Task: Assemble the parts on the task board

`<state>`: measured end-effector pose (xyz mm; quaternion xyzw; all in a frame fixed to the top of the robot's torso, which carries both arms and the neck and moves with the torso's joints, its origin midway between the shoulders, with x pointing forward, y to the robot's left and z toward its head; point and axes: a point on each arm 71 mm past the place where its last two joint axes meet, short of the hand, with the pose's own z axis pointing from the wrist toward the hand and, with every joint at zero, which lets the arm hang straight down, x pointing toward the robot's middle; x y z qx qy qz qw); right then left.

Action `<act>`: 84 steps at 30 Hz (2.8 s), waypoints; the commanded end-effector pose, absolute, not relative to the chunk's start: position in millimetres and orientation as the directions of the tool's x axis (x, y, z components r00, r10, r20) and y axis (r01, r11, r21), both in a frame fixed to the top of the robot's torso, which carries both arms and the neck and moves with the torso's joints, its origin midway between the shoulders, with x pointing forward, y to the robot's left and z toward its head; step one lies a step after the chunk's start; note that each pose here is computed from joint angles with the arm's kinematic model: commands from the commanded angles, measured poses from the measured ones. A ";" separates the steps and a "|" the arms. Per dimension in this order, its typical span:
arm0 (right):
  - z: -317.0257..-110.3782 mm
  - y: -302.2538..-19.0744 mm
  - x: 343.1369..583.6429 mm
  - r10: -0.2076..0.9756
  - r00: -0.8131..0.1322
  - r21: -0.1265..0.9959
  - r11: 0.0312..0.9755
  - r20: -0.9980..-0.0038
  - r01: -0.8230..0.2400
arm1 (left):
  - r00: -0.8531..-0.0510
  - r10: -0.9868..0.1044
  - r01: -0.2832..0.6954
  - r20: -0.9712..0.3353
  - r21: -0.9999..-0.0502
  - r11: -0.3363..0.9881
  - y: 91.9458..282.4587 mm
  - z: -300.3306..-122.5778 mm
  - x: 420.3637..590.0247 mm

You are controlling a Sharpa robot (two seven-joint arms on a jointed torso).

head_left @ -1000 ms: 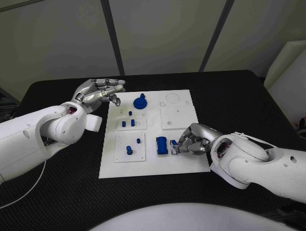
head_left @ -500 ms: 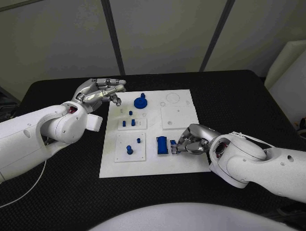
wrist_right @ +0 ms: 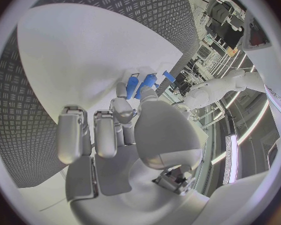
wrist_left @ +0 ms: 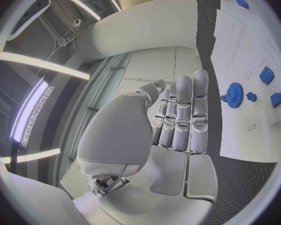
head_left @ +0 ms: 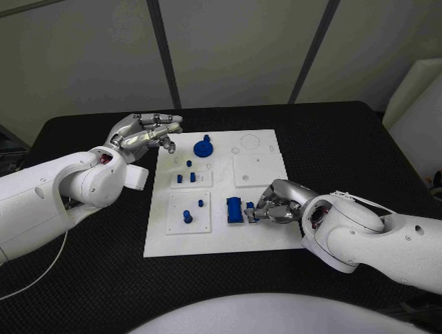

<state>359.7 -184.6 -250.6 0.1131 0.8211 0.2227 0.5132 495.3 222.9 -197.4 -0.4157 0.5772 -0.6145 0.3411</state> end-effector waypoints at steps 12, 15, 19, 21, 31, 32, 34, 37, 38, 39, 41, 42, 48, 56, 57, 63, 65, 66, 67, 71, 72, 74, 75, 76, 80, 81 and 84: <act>-246.1 -186.9 357.2 0.418 -0.428 0.486 0.872 -0.801 -0.056 | -0.435 -0.893 -0.059 0.117 -0.993 -0.101 221.4 -196.6 495.4; -246.5 -189.1 357.2 0.411 -0.431 0.479 0.876 -0.803 -0.056 | -0.436 -0.892 -0.059 0.117 -0.993 -0.102 221.0 -196.7 495.5; -247.7 -191.1 357.4 0.394 -0.441 0.465 0.883 -0.806 -0.060 | -0.436 -0.892 -0.059 0.118 -0.993 -0.102 220.7 -196.8 495.7; -248.4 -191.1 357.4 0.384 -0.449 0.459 0.886 -0.807 -0.066 | -0.436 -0.892 -0.059 0.117 -0.993 -0.102 220.7 -196.8 495.7; -250.7 -187.9 358.7 0.355 -0.464 0.442 0.892 -0.811 -0.090 | -0.436 -0.892 -0.060 0.118 -0.993 -0.102 220.7 -197.0 495.8; -250.8 -187.8 358.9 0.354 -0.463 0.441 0.893 -0.812 -0.091 | -0.436 -0.892 -0.060 0.118 -0.993 -0.102 220.7 -197.0 495.8; -251.7 -187.8 360.1 0.350 -0.462 0.437 0.895 -0.815 -0.092 | -0.436 -0.892 -0.060 0.118 -0.993 -0.102 220.6 -197.1 495.7; -253.6 -188.0 362.3 0.345 -0.461 0.430 0.898 -0.817 -0.091 | -0.436 -0.892 -0.060 0.118 -0.993 -0.102 220.6 -197.1 495.7; -254.0 -188.0 362.8 0.344 -0.461 0.429 0.899 -0.818 -0.091 | -0.436 -0.892 -0.060 0.118 -0.993 -0.102 220.5 -197.1 495.7; -254.5 -187.8 363.3 0.342 -0.461 0.428 0.899 -0.818 -0.091 | -0.437 -0.892 -0.060 0.118 -0.993 -0.102 220.4 -197.1 495.6; -254.9 -187.3 363.8 0.341 -0.462 0.426 0.900 -0.819 -0.092 | -0.437 -0.892 -0.060 0.118 -0.993 -0.102 220.4 -197.2 495.6; -254.9 -187.0 363.9 0.340 -0.461 0.426 0.900 -0.820 -0.093 | -0.436 -0.892 -0.060 0.118 -0.993 -0.102 220.5 -197.2 495.6; -252.1 -186.5 362.5 0.350 -0.447 0.434 0.895 -0.823 -0.099 | -0.435 -0.893 -0.062 0.118 -0.993 -0.101 221.6 -197.7 495.3; -244.1 -186.0 358.2 0.410 -0.421 0.502 0.855 -0.809 -0.130 | -0.433 -0.893 -0.065 0.119 -0.993 -0.100 222.4 -199.4 494.2; -243.2 -186.5 358.2 0.427 -0.418 0.519 0.844 -0.802 -0.133 | -0.433 -0.894 -0.066 0.119 -0.993 -0.100 222.7 -199.8 494.0; -239.8 -194.5 370.3 0.530 -0.400 0.624 0.767 -0.748 -0.151 | -0.426 -0.897 -0.065 0.119 -0.993 -0.101 224.7 -202.9 494.5; -237.5 -201.6 383.5 0.585 -0.383 0.671 0.728 -0.715 -0.139 | -0.421 -0.899 -0.067 0.125 -0.992 -0.106 226.0 -204.6 495.3; -236.5 -205.7 391.5 0.618 -0.376 0.699 0.703 -0.691 -0.129 | -0.415 -0.901 -0.069 0.130 -0.991 -0.111 226.8 -205.6 496.0; -236.1 -209.1 398.4 0.648 -0.371 0.726 0.678 -0.665 -0.118 | -0.409 -0.902 -0.071 0.135 -0.991 -0.116 227.5 -206.5 496.7; -236.8 -223.3 431.7 0.785 -0.351 0.850 0.523 -0.511 -0.067 | -0.371 -0.916 -0.076 0.153 -0.988 -0.135 231.3 -210.8 501.7; -237.3 -225.5 438.6 0.808 -0.346 0.871 0.488 -0.477 -0.059 | -0.356 -0.921 -0.076 0.157 -0.987 -0.140 232.5 -212.0 503.6; -239.1 -230.4 455.7 0.856 -0.333 0.913 0.406 -0.396 -0.042 | -0.325 -0.931 -0.074 0.165 -0.986 -0.148 234.5 -214.8 508.0; -240.3 -232.5 463.8 0.874 -0.322 0.928 0.372 -0.363 -0.036 | -0.306 -0.937 -0.073 0.170 -0.985 -0.155 235.5 -216.4 510.7; -242.2 -234.3 471.5 0.890 -0.313 0.940 0.340 -0.332 -0.030 | -0.285 -0.943 -0.069 0.174 -0.985 -0.161 236.7 -217.9 513.5; -249.7 -236.7 497.1 0.930 -0.281 0.970 0.243 -0.237 -0.014 | -0.208 -0.961 -0.052 0.184 -0.983 -0.177 240.7 -223.7 524.0; -250.5 -236.1 502.8 0.936 -0.274 0.974 0.225 -0.220 -0.015 | -0.186 -0.965 -0.047 0.186 -0.982 -0.181 241.7 -225.4 527.0; -254.1 -232.2 519.6 0.949 -0.264 0.985 0.174 -0.174 -0.023 | -0.131 -0.974 -0.032 0.186 -0.983 -0.183 243.8 -230.4 534.6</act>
